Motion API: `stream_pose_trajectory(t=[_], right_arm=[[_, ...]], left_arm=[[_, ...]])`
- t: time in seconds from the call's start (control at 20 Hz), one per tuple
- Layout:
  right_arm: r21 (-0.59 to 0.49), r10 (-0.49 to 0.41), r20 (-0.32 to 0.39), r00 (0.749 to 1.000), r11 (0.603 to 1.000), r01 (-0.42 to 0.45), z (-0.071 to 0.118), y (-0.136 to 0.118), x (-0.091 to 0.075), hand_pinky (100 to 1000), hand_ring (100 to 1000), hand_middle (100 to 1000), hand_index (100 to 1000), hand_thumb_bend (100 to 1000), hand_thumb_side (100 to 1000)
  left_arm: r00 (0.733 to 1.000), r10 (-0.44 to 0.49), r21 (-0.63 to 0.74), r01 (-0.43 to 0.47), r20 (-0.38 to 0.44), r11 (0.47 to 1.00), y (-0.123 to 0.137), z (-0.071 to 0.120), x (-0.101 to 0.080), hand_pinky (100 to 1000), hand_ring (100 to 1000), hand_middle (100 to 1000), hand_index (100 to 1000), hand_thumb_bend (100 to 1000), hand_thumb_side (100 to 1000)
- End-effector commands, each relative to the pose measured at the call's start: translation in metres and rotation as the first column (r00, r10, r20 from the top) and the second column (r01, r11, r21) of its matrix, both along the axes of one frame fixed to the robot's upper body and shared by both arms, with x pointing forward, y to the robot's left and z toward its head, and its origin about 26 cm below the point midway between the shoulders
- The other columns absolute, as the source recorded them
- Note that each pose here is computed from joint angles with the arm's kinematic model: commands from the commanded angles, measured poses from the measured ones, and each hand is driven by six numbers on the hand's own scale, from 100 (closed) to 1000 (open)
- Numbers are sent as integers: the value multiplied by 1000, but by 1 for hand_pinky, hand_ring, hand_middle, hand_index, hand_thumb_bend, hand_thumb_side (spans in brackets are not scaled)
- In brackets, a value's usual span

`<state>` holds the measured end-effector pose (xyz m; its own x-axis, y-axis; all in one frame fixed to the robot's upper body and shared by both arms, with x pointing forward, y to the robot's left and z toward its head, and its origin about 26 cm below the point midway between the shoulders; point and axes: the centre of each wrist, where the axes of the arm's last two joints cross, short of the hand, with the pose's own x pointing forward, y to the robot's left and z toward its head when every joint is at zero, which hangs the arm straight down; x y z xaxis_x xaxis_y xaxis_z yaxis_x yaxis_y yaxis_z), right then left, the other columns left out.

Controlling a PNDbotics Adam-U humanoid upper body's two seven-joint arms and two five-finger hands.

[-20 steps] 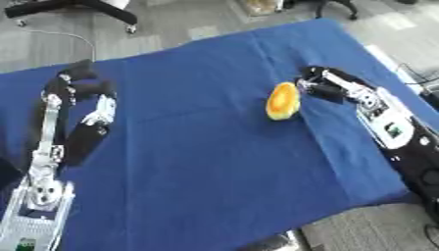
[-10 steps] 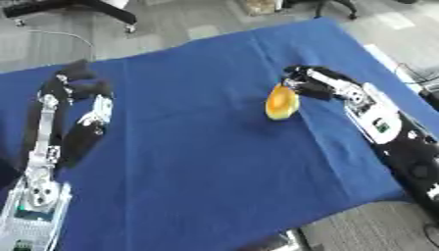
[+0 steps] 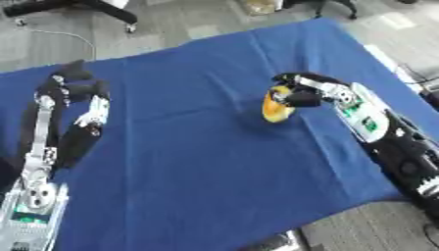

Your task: Pick up the objects with one hand, pass them to the other hand, and then place them into the box on the other side of the table.

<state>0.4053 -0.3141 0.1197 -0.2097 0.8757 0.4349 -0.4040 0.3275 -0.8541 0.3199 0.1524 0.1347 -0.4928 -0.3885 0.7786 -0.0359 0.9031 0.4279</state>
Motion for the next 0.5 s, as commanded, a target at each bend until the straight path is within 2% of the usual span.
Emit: stream_pose_trajectory(t=[0.05,0.1,0.25,0.35,0.4,0.5], right_arm=[[-71,21,-2,1000,997,-21,15,-8,2,859,832,808,955,100,644],[-85,28,-7,1000,996,-28,16,-8,2,859,832,808,955,100,644],[-130,38,-10,999,991,-39,20,-9,2,851,810,773,941,100,346],[-147,37,-3,999,988,-37,21,-11,1,831,772,706,916,100,162],[-152,33,4,999,988,-32,21,-11,1,823,758,683,907,100,164],[-154,21,32,999,988,-15,22,-13,1,771,641,551,836,100,167]], left_arm=[[999,-2,-2,2,34,1000,1,9,-1,762,677,719,880,196,632],[999,-2,-2,2,34,1000,1,9,-1,762,677,719,880,196,632],[999,0,1,0,34,1000,1,8,-1,763,678,720,881,196,632],[999,0,1,0,34,1000,1,8,-1,763,674,720,881,196,633],[999,1,1,-1,34,1000,1,8,-1,763,673,720,881,196,633],[999,2,0,-2,36,1000,1,9,-1,763,670,720,881,196,633]])
